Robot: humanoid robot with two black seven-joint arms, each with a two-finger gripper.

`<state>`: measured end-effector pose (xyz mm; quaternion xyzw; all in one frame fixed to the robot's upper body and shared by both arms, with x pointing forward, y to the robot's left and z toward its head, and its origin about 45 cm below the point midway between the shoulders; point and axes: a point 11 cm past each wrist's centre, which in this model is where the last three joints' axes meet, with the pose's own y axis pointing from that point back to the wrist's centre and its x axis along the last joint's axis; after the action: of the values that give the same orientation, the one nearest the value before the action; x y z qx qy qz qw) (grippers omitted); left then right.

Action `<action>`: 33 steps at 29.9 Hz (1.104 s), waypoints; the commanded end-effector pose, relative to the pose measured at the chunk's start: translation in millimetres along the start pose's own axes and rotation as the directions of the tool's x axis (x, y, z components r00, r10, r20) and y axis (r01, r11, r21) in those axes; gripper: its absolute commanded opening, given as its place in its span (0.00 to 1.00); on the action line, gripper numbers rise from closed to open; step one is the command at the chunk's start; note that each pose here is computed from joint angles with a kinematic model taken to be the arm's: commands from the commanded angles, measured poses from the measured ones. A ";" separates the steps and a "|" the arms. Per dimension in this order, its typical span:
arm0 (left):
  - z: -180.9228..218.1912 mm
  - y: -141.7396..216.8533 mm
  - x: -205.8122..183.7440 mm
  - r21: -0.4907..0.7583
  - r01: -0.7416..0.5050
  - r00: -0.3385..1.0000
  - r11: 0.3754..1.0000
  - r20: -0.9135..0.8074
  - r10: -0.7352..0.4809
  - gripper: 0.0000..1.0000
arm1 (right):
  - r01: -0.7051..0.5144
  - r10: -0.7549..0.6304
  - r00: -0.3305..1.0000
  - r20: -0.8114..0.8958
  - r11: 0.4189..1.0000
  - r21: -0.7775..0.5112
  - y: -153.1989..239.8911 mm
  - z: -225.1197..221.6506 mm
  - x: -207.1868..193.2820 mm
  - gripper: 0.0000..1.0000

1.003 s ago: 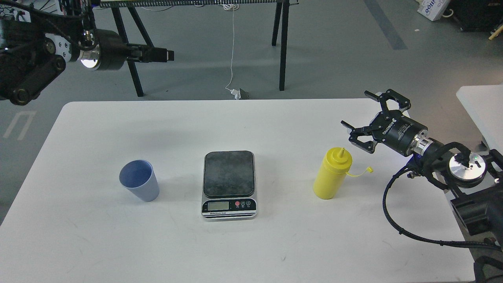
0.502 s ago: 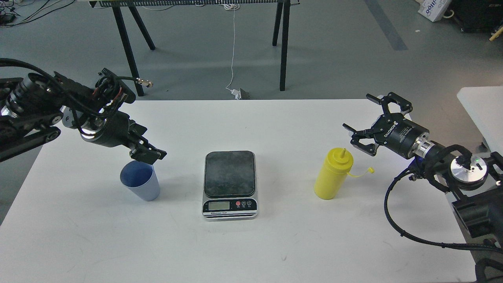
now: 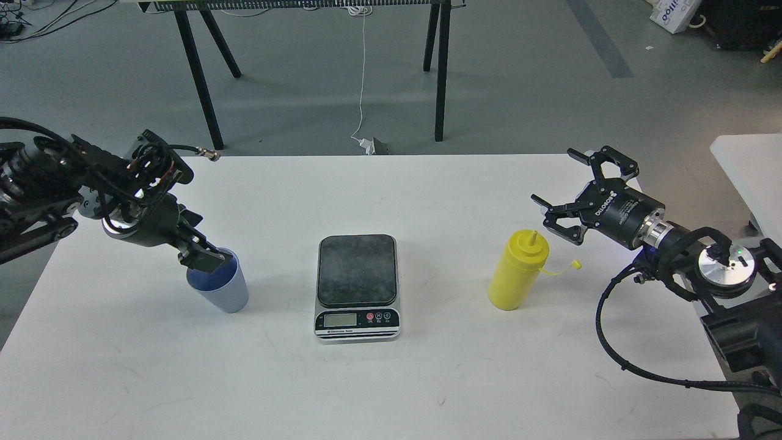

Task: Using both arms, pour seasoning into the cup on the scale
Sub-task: 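Lower the left gripper onto the blue cup and grasp its rim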

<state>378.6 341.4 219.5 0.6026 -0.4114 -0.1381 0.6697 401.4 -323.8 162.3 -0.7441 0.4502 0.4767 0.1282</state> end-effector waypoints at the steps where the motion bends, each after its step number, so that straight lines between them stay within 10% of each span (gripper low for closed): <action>1: -6.1 -0.9 -3.4 0.017 0.009 1.000 1.000 -0.010 -0.009 0.99 | 0.006 -0.006 1.000 -0.001 1.000 -0.003 0.0 1.9 -1.3 0.96; 33: -3.2 -37.9 -30.8 -0.002 0.079 0.994 0.997 -0.074 -0.079 0.90 | -0.016 0.016 1.000 0.008 1.000 -0.008 7.8 6.7 8.1 0.96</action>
<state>375.2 355.1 175.3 0.6234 -0.3645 -0.1406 0.6773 394.4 -328.0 156.4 -0.7404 0.4533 0.4804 0.1244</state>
